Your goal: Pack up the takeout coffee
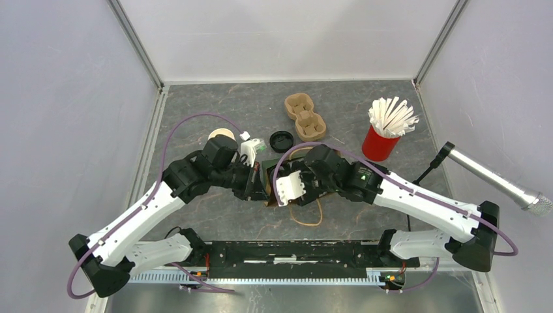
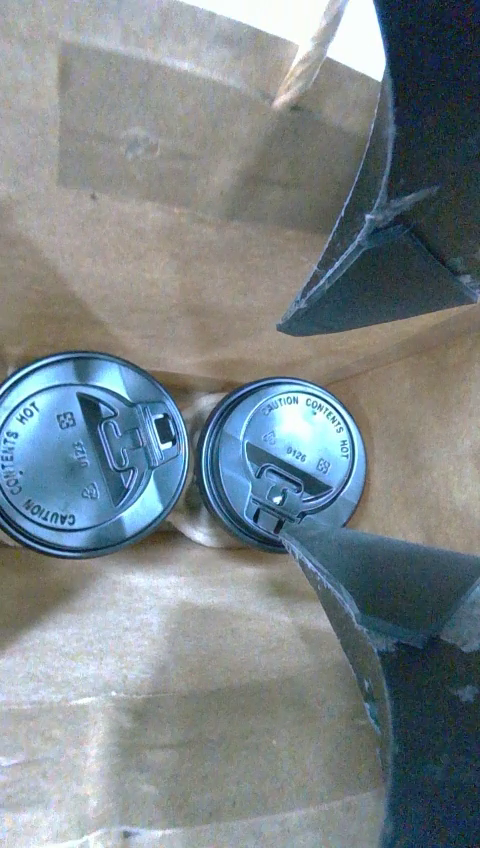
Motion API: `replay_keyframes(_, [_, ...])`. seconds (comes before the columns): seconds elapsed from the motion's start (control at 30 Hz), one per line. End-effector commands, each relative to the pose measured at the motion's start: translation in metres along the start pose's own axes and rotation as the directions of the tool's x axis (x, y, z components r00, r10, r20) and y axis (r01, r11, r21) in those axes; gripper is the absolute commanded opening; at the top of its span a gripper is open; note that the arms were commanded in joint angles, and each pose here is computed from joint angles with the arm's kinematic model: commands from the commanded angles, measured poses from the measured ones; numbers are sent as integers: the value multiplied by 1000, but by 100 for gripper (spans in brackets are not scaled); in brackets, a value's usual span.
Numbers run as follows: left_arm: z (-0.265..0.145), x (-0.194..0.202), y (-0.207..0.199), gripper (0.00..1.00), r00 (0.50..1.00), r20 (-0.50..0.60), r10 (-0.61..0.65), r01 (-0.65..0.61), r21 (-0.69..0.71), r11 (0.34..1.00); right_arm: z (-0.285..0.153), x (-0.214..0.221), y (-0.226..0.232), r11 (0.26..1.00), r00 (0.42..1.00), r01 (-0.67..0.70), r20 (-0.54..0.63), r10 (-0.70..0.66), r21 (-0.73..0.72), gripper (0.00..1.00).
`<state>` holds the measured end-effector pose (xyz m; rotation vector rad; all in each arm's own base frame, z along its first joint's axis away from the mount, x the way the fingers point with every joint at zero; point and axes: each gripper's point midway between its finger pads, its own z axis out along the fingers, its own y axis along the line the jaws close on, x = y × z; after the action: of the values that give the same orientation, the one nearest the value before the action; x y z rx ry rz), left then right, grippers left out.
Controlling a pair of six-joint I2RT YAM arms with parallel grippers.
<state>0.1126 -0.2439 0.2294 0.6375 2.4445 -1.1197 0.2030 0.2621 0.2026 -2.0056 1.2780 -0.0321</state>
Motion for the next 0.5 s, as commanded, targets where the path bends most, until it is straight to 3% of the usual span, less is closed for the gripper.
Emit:
replay_keyframes(0.0, [-8, -18, -19, 3, 999, 51, 19, -21, 50, 999, -22, -21, -25, 995, 995, -46, 88, 38, 89, 75])
replay_keyframes(0.47, [-8, -31, -24, 4, 998, 59, -35, 32, 48, 998, -56, -43, -58, 961, 968, -191, 201, 150, 199, 71])
